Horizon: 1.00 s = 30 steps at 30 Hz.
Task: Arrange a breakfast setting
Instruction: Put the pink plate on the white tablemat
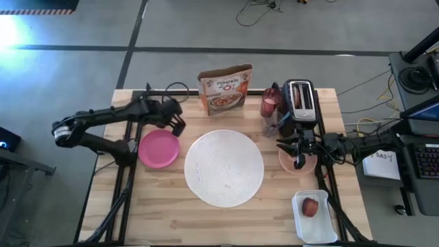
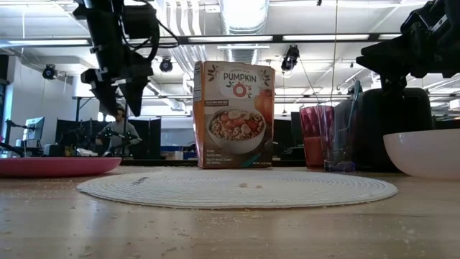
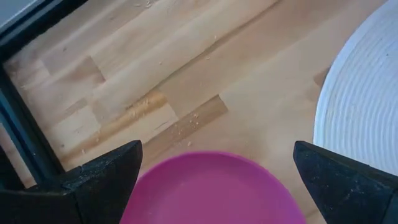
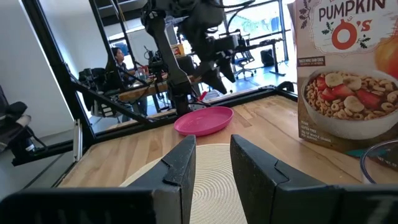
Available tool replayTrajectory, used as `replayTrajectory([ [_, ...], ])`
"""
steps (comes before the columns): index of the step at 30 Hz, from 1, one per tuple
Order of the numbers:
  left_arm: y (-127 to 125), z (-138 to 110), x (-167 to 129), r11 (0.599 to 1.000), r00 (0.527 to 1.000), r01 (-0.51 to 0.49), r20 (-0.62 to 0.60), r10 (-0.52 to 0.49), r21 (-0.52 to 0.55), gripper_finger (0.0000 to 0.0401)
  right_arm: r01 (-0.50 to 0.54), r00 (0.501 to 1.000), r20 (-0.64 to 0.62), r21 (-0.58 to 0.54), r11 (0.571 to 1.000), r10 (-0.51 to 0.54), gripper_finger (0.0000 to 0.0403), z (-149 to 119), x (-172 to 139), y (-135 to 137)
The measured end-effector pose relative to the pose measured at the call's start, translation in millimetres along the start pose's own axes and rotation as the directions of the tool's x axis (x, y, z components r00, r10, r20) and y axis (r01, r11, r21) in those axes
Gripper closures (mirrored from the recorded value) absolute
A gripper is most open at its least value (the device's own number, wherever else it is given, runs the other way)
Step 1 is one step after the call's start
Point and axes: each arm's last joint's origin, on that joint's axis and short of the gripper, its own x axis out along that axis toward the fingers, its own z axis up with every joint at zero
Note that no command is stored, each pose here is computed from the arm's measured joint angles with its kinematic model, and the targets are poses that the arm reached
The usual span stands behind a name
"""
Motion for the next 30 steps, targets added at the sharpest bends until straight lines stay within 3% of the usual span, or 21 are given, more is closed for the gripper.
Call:
replayTrajectory([
  [8, -23, -6, -14, 0.999, 0.995, -0.019, 0.092, 0.023, -0.035, 0.0001, 0.0, 1.0, 0.0, 0.0, 1.0, 0.0, 0.0312, 0, 0, 0],
  [16, -31, -4, -20, 0.999, 0.993, 0.027, 0.119, -0.022, -0.041, 0.0001, 0.0, 1.0, 0.0, 0.0, 1.0, 0.0, 0.0312, 0, 0, 0],
  [22, -32, -4, -20, 0.997, 0.993, 0.035, 0.118, -0.027, -0.067, 0.0001, 0.0, 1.0, 0.0, 0.0, 1.0, 0.0, 0.0312, 0, 0, 0],
  [26, -34, -6, -20, 0.986, 0.993, 0.108, 0.061, -0.101, -0.13, 0.0001, 0.0, 1.0, 0.0, 0.0, 1.0, 0.0, 0.0312, 0, 0, 0],
  [30, -33, -9, -20, 0.982, 0.995, 0.095, 0.027, -0.092, -0.164, 0.0001, 0.0, 1.0, 0.0, 0.0, 1.0, 0.0, 0.0312, 0, 0, 0],
])
